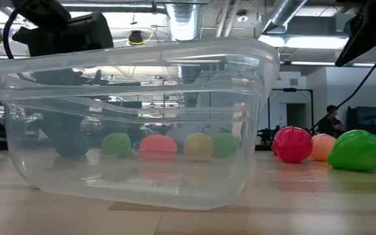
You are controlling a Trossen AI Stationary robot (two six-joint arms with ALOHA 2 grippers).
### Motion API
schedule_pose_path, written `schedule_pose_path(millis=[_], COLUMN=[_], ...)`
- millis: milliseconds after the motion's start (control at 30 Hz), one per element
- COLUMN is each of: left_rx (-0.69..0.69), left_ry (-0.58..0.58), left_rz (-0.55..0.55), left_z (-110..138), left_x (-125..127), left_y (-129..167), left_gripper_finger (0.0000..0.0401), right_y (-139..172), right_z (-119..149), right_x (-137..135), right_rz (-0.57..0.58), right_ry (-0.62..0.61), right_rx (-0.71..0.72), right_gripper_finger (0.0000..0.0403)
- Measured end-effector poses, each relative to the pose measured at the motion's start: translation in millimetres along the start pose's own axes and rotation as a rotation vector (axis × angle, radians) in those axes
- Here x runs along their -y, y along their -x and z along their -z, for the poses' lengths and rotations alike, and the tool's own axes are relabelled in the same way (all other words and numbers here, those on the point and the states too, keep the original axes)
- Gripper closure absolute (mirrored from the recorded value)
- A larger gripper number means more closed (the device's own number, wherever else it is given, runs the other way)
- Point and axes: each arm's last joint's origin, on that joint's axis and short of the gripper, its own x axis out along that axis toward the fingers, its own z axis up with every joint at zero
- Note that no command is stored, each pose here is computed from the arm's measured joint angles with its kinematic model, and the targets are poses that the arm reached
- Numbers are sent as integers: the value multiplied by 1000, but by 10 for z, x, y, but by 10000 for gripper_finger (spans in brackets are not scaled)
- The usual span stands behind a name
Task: Pick and placing Produce into tupperware
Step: Put the bell pepper into the transparent bin
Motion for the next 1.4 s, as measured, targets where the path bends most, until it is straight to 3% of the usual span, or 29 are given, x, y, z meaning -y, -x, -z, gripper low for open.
schedule_pose_path(millis=[167,500,733,1000,1200,1400], left_rx=[-2,30,121,239,319,397], left_ry=[15,48,77,137,153,164], left_rz=[6,10,44,104,161,225], left_z=[1,-1,-19,-13,26,34], left_x=[3,-15,-49,-96,-87,-40], left_y=[-1,65,258,522,704,827], left_gripper_finger=[196,165,197,175,197,183], right_y=[0,0,0,0,0,0], right_z=[0,-2,-2,-2,-1,-3], right_x=[0,-2,-3,-3,-2,-1], right_rz=[0,-3,-2,-3,-2,1], right_ry=[-1,-18,-19,-20,-25,-27], right_rx=[0,2,2,2,2,5], right_gripper_finger=[121,121,121,121,121,121])
